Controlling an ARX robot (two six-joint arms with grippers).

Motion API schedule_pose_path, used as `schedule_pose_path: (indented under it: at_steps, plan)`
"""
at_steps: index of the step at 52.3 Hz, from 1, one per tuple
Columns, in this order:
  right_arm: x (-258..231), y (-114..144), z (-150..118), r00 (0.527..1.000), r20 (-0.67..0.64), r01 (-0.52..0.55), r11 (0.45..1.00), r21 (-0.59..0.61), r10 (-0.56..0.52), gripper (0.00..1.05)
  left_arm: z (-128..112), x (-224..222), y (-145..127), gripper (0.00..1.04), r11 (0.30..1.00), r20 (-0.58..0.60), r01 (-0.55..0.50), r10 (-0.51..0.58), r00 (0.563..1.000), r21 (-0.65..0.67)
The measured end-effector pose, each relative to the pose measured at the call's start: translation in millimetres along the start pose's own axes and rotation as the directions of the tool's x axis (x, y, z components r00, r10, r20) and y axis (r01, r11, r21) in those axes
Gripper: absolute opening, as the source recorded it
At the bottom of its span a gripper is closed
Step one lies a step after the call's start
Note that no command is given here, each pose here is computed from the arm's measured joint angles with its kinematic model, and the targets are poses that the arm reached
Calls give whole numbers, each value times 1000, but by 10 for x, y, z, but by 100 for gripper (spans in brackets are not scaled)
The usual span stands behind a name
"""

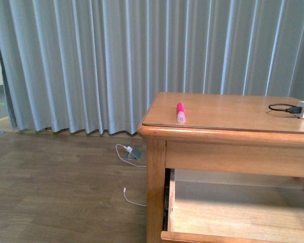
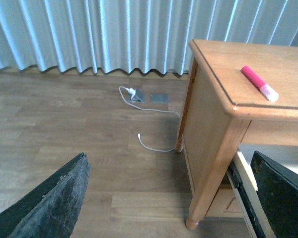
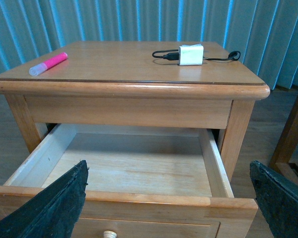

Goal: Place pink marker in drawer with both arms

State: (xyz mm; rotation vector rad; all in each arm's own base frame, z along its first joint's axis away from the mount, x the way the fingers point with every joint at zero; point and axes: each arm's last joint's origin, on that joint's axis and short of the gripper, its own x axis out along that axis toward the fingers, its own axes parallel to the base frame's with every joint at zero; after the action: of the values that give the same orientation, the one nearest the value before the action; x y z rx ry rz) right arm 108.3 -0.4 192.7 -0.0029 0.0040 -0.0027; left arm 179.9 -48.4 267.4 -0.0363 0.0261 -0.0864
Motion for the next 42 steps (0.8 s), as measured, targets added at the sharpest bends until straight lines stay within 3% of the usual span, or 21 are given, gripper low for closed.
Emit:
schedule_pose_path:
  at_steps: [17,42]
  plan:
    - [0,0,0,1000,0,0,1000,0,0,96,325,1016,-559,99,982,-34,140,-136,990,127]
    - [0,0,0,1000,0,0,1000,0,0,96,139,2297,-1422,99,980,-137,178,-165,977,88]
